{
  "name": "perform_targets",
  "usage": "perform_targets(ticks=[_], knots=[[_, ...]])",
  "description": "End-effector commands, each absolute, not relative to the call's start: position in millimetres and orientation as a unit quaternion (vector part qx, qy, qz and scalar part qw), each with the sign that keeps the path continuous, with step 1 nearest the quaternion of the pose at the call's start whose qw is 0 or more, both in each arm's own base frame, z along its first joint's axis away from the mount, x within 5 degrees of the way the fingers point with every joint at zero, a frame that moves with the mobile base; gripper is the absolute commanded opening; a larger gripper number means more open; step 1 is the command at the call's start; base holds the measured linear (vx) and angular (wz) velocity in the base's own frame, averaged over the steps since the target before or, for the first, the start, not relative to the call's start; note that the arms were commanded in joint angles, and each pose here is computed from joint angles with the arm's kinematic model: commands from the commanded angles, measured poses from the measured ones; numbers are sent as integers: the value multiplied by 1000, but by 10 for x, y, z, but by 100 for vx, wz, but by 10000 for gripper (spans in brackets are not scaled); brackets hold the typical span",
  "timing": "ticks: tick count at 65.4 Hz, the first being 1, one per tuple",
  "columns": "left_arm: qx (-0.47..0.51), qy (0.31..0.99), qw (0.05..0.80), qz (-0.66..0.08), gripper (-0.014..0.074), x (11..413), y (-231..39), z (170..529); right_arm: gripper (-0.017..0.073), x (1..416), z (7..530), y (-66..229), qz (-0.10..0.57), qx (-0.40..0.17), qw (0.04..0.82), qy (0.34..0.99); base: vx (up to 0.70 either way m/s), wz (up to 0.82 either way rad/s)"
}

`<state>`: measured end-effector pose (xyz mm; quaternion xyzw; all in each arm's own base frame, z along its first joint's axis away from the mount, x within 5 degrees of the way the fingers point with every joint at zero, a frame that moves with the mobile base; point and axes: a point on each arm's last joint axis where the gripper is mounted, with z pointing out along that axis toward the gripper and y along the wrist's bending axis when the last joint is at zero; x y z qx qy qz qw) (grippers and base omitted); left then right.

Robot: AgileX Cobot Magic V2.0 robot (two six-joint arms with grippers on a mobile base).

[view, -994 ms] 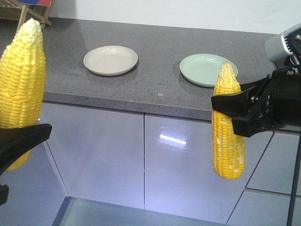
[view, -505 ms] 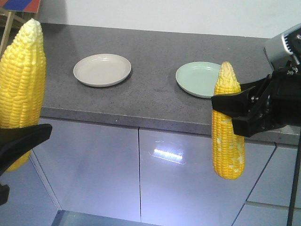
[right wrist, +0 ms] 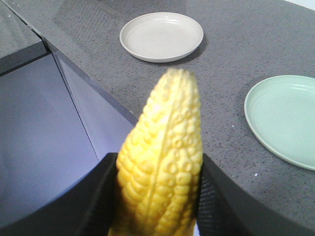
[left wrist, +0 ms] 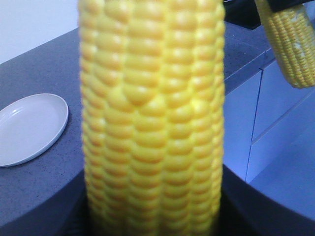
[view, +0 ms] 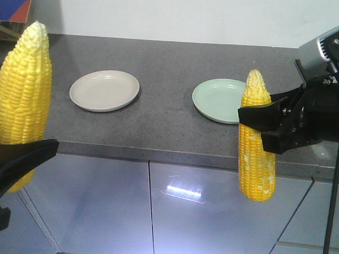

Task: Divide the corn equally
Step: 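Drive closer, holding both cobs above the cream and green plates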

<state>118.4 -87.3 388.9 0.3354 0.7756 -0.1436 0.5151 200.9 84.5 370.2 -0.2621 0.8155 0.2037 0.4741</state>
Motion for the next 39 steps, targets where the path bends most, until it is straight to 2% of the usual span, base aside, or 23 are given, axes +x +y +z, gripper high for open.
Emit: perform_targets(ticks=[1, 39], knots=[[317, 752, 556, -158, 354, 1178, -871, 4035, 153, 1994, 3866, 820, 203, -248, 512, 797, 11, -5], [317, 752, 556, -158, 354, 1178, -871, 4035, 153, 1994, 3866, 820, 203, -248, 512, 797, 10, -5]])
